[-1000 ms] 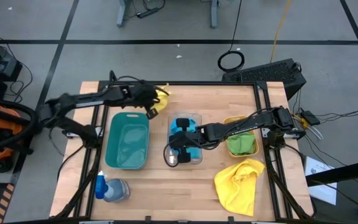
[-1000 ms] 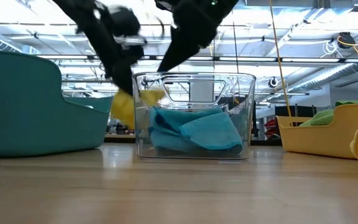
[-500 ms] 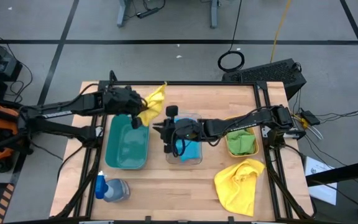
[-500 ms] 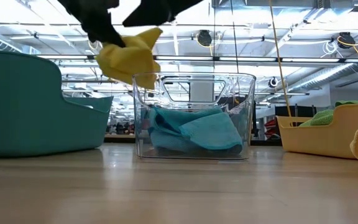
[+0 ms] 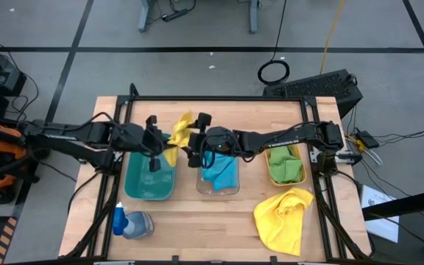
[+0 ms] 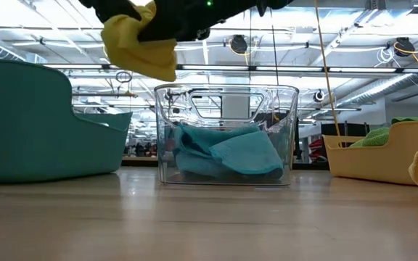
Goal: Sort microfiber towel by color & place in baskets
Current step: Put the top yellow microfiber towel into the green bin
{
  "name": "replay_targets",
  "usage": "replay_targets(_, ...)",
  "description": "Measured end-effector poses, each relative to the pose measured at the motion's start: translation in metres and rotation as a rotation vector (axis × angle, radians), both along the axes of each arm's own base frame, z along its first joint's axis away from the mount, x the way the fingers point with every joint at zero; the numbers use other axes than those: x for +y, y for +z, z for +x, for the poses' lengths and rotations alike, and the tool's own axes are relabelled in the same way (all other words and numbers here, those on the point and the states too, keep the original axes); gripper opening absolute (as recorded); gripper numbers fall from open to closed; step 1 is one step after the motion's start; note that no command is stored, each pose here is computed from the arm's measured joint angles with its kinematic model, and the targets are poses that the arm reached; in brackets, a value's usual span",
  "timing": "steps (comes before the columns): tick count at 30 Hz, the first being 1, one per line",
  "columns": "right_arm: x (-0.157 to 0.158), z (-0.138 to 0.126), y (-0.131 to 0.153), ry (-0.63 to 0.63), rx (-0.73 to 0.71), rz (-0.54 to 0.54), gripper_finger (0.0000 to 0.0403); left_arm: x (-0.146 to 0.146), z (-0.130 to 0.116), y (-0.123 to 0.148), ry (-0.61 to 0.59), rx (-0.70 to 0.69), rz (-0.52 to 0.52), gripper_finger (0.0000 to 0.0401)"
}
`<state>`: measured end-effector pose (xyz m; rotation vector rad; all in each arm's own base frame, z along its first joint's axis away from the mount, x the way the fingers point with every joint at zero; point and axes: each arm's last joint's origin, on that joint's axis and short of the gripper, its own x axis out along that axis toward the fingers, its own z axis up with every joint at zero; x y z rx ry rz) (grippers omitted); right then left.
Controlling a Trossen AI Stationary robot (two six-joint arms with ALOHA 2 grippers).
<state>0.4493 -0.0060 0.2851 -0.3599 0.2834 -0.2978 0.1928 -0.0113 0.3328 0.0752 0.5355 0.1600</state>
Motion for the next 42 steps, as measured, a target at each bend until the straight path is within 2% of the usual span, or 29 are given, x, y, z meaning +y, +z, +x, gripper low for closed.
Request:
replay_targets(4,0.002,0.001,0.002,0.061,-0.025,0.027,0.0334,-0.007,0.0,0.001,-0.008,-0.017,0.017,0.0014)
replay_targets(8,0.005,0.001,0.002,0.076,-0.018,0.01,0.0299,-0.013,0.0,0.003,-0.038,-0.042,0.014,0.0018)
replay_targets(13,0.007,0.002,0.001,0.151,-0.02,0.039,0.0186,-0.018,0.0,0.004,-0.013,-0.056,-0.009,0.0064)
replay_targets(18,0.01,0.002,-0.001,0.257,-0.017,0.095,0.0047,-0.02,-0.004,-0.001,0.005,-0.002,-0.035,0.0147)
replay_targets(20,0.011,0.003,-0.003,0.3,-0.011,0.109,0.0017,-0.023,-0.005,-0.003,0.003,0.012,-0.05,0.0182)
replay_targets(24,0.012,0.006,-0.008,0.328,-0.012,0.126,0.0036,-0.027,-0.008,-0.005,0.0,0.038,-0.067,0.0237)
replay_targets(27,0.013,0.009,-0.012,0.342,-0.016,0.123,0.0043,-0.031,-0.012,-0.008,-0.004,0.075,-0.079,0.026)
replay_targets(30,0.013,0.011,-0.016,0.347,-0.014,0.114,0.0034,-0.033,-0.017,-0.013,0.033,0.133,-0.124,0.0265)
replay_targets(35,0.012,0.012,-0.016,0.344,-0.028,0.102,0.0017,-0.029,-0.026,-0.021,0.232,0.182,-0.195,0.0266)
replay_targets(42,0.015,0.012,-0.016,0.375,-0.03,0.106,0.0023,-0.026,-0.033,-0.026,0.292,0.248,-0.188,0.0267)
